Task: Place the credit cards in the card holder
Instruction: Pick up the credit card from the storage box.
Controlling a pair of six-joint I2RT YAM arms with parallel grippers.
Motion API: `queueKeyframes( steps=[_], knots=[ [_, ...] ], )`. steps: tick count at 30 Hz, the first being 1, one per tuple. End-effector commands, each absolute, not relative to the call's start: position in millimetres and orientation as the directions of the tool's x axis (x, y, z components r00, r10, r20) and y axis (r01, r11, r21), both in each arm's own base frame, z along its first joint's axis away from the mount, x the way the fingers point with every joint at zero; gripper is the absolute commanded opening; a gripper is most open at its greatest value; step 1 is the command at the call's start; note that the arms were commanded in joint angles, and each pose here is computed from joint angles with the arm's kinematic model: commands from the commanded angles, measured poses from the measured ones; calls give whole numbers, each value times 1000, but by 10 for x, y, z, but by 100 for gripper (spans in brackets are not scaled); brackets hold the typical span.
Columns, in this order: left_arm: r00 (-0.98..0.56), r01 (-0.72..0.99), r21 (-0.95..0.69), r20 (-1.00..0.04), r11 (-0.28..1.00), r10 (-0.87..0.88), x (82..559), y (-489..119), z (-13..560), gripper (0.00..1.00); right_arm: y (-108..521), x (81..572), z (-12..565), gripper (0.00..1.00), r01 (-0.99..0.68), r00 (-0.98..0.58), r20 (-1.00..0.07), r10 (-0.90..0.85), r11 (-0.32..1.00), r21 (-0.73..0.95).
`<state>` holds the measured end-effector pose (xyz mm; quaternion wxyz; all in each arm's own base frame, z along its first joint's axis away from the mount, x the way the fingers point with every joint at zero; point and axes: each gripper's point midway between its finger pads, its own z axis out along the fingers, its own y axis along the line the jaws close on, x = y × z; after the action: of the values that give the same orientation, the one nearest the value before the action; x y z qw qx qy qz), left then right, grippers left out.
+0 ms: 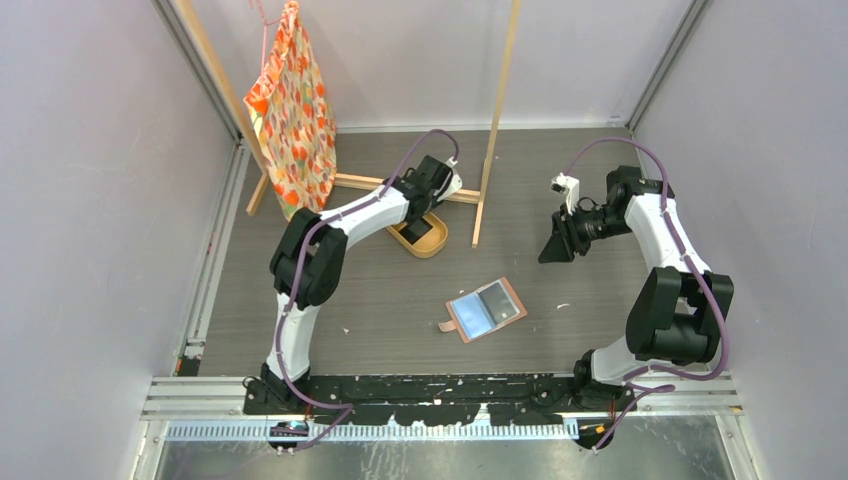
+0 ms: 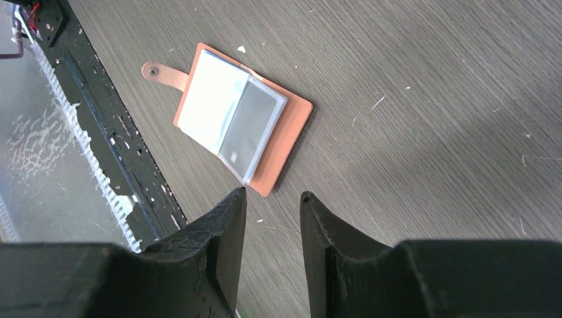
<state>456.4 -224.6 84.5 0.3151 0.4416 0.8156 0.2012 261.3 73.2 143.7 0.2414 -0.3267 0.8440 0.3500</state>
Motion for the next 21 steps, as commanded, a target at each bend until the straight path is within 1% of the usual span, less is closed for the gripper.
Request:
queueKeyframes(
  steps=[1,4,5,6,9,11,12,15,19,21],
  knots=[
    [-392,509,643,-420,573,819,4674,-2213,1252,48,759,2619,1479,41,-729,-662,-651,-372,523,442],
    [-392,510,642,-419,572,819,4675,-2212,1240,47,759,2617,1483,41,-729,-662,-651,-372,523,442],
    [-389,517,638,-419,571,821,4668,-2225,1231,48,760,2618,1483,41,-729,-661,-652,-372,523,441],
    [-391,527,632,-413,568,822,4659,-2228,1205,53,760,2615,1486,41,-729,-661,-652,-372,523,441],
    [-391,563,605,-404,563,827,4624,-2267,1154,72,760,2611,1487,41,-730,-661,-652,-373,522,441],
    [-394,588,588,-392,556,831,4620,-2269,1081,81,764,2611,1489,41,-731,-660,-652,-373,520,442],
    [-409,610,570,-369,551,834,4637,-2229,999,85,763,2609,1484,41,-730,-661,-651,-373,519,445],
    [-418,629,542,-368,557,830,4634,-2204,942,85,767,2609,1482,41,-730,-663,-650,-372,516,449],
    [-416,635,532,-376,560,828,4622,-2217,930,80,767,2609,1483,41,-731,-662,-651,-372,515,448],
    [-419,634,530,-378,564,826,4627,-2210,919,79,768,2607,1484,40,-730,-662,-650,-372,515,449]
  ],
)
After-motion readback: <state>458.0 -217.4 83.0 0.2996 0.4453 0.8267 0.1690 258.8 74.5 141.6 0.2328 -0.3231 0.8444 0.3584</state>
